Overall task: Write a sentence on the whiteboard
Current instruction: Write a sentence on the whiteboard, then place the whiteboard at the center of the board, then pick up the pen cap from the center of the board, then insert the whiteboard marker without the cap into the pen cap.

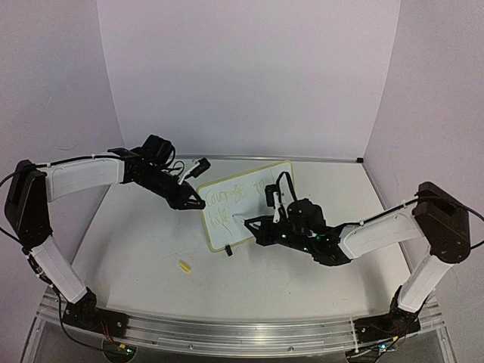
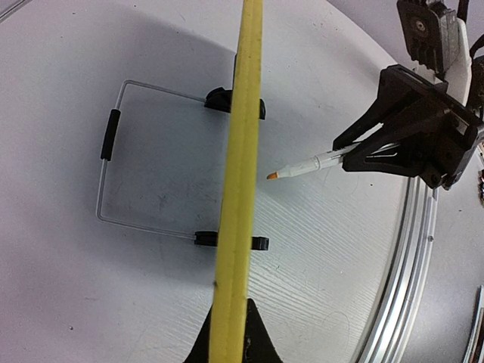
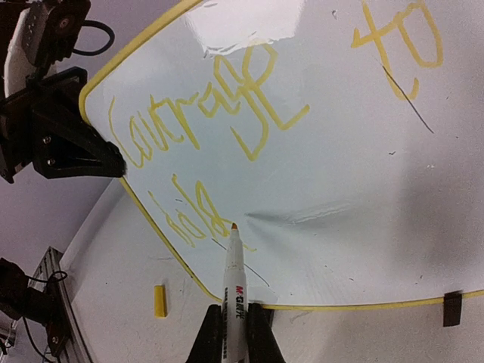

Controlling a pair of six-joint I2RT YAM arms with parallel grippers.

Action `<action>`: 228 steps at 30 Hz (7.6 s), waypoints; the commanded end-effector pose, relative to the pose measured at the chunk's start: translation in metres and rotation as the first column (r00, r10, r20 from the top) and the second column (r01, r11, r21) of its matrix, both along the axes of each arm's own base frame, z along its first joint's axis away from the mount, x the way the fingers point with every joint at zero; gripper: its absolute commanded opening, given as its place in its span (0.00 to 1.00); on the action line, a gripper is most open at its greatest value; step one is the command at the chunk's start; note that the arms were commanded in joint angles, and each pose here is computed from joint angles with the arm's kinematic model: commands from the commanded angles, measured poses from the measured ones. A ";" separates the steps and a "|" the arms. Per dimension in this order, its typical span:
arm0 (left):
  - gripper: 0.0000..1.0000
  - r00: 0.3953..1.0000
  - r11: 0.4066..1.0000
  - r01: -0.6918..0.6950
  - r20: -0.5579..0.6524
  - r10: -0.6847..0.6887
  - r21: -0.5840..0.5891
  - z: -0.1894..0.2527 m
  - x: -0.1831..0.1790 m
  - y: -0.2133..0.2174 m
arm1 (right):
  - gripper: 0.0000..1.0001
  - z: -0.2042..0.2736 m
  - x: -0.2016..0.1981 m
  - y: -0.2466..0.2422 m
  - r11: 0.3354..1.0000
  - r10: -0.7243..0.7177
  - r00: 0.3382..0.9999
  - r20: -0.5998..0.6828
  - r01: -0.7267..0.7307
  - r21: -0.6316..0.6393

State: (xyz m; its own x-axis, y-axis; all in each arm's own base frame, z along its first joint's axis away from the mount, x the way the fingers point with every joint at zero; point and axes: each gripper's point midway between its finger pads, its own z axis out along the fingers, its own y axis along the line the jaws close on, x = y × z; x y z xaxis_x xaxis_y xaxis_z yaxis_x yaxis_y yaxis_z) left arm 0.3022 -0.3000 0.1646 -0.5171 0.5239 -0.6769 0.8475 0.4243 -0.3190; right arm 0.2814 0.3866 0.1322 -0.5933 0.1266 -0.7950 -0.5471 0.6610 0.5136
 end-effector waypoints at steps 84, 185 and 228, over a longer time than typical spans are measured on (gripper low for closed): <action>0.84 0.877 0.872 -0.472 -0.177 0.447 -0.134 -0.050 -0.065 0.050 | 0.00 0.076 -0.061 -0.142 0.981 -0.193 0.981 -0.007 0.192 -0.011; 0.29 0.773 0.619 -0.565 0.086 0.629 0.545 -0.174 -0.117 0.026 | 0.00 0.039 -0.053 -0.137 0.972 -0.235 0.970 -0.067 0.233 -0.034; 0.00 0.980 0.944 -0.164 0.159 0.122 0.287 0.003 -0.128 -0.025 | 0.00 0.123 -0.037 -0.114 0.998 0.049 0.999 -0.001 -0.049 -0.043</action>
